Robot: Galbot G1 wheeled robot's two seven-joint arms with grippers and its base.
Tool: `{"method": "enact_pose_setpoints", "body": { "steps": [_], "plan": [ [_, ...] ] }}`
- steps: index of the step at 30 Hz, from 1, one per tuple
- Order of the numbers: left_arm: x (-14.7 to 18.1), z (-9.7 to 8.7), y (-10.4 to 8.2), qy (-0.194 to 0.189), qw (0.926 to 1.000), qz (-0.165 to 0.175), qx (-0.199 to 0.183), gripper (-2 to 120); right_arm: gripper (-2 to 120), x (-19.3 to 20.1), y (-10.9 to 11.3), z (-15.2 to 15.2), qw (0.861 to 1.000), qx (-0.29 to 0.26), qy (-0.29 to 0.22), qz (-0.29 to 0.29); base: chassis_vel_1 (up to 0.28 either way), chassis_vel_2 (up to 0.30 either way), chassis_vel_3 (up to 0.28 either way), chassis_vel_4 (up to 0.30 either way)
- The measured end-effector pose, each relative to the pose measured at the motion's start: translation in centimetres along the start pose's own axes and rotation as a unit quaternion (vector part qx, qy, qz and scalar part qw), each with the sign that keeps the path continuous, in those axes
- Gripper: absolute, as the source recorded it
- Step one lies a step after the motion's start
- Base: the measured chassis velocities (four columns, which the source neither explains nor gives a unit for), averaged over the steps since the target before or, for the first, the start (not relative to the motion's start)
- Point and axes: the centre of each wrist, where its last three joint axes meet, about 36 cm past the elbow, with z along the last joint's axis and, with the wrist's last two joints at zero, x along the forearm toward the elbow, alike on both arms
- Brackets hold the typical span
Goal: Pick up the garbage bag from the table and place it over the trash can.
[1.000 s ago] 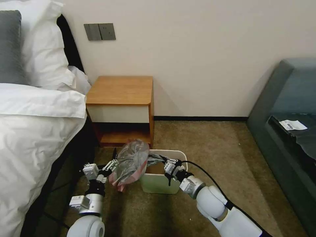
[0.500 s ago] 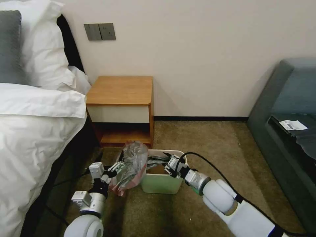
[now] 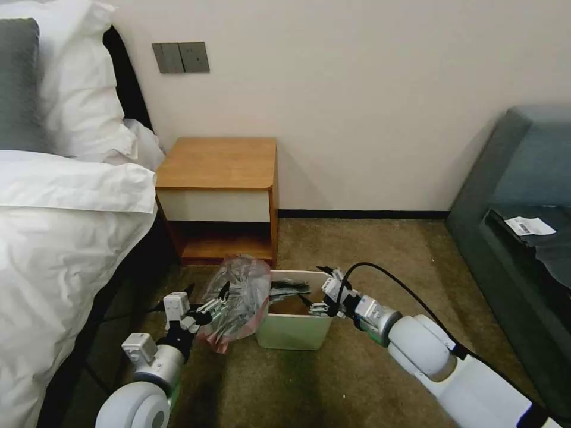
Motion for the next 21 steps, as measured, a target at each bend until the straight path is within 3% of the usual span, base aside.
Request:
{"method": "enact_pose_setpoints", "body": {
  "steps": [7,14,17,21],
  "plan": [
    [-0.7,0.9,-0.5,0.010,0.9999,0.011,-0.001,98,100,2.4,-1.3,0.1,1.000,0.004,-0.007,0.008,0.000,0.000,0.000,0.000],
    [-0.1,0.5,-1.1,0.000,0.9998,0.014,-0.010,98,100,1.9,-0.7,-0.8,0.998,-0.018,-0.051,0.040,0.000,0.000,0.000,0.000],
    [1.0,-1.2,-2.1,-0.021,0.9994,0.021,-0.019,98,100,1.7,-0.6,-0.6,0.996,-0.026,-0.062,0.051,0.000,0.000,0.000,0.000],
    [3.0,-4.9,-4.0,-0.078,0.9956,0.015,-0.050,98,100,1.6,-0.4,-0.1,0.994,-0.039,-0.076,0.068,0.000,0.000,0.000,0.000]
  ]
}}
